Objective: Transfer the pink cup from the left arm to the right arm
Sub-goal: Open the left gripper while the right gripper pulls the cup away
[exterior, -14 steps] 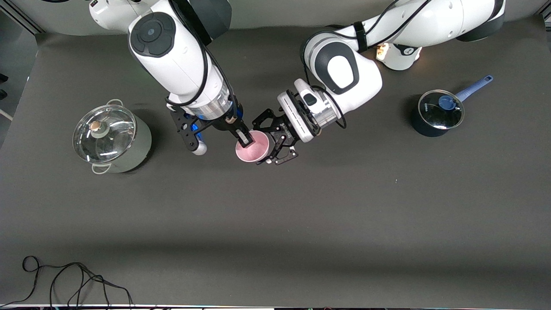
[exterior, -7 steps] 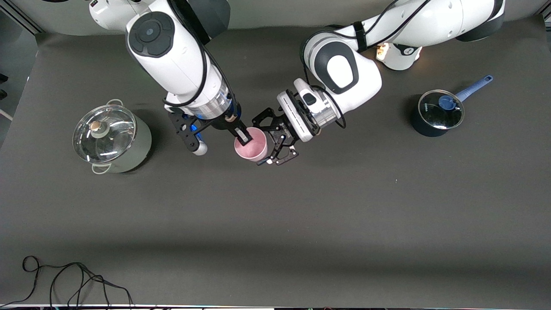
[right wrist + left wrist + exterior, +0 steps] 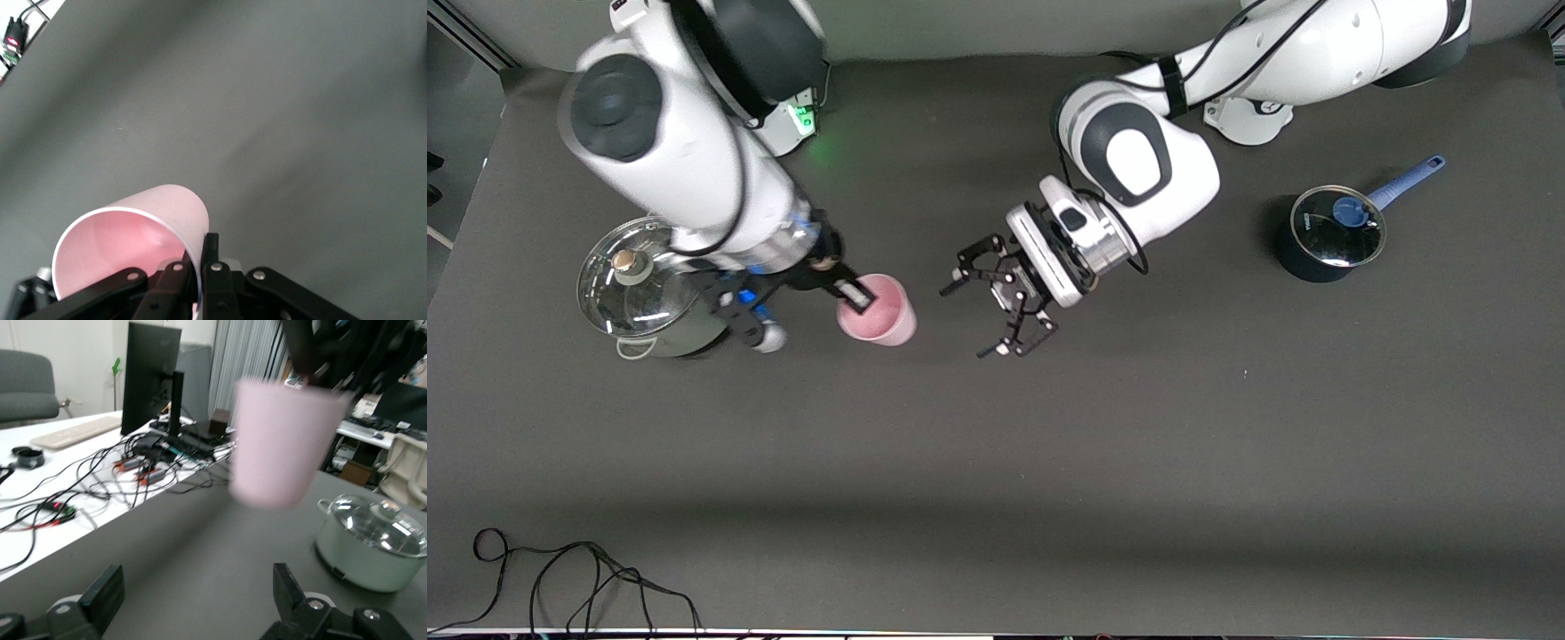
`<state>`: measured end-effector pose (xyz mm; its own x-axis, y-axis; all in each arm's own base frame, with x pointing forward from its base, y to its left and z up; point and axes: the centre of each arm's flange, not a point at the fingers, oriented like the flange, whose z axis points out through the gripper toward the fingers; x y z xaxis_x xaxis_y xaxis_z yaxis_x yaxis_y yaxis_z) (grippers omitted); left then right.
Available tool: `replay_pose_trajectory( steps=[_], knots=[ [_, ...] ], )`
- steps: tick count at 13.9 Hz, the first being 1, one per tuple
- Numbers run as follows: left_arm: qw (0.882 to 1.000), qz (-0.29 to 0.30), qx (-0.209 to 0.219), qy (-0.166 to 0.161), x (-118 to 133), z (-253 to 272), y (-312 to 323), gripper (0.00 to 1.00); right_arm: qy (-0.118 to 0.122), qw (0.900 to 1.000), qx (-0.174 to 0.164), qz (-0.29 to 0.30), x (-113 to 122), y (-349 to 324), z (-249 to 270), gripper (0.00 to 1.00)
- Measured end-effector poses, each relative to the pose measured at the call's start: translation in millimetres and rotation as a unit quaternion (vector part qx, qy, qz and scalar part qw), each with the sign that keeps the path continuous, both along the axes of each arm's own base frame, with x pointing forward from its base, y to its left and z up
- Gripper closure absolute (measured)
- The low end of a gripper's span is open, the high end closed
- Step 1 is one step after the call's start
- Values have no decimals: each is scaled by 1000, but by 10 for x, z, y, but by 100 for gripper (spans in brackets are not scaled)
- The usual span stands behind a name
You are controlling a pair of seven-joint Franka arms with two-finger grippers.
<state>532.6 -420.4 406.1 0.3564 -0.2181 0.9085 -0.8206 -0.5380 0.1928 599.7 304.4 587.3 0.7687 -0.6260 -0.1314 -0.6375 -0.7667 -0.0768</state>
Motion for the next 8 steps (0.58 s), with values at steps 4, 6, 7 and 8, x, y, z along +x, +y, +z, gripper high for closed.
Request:
replay_pose_trajectory(
  steps=[4, 6, 7, 8],
  knots=[
    [999, 32, 31, 24, 182, -341, 546, 0, 1, 993, 2, 114, 103, -904, 264, 96],
    [998, 43, 34, 36, 214, -430, 885, 0, 3, 985, 0, 172, 149, -1443, 336, 96],
    [998, 45, 32, 40, 223, -456, 1000, 0, 3, 979, -4, 203, 176, -1722, 346, 96],
    [998, 47, 29, 41, 236, -472, 1077, 0, 2, 972, -9, 235, 205, -1995, 339, 96]
  ],
)
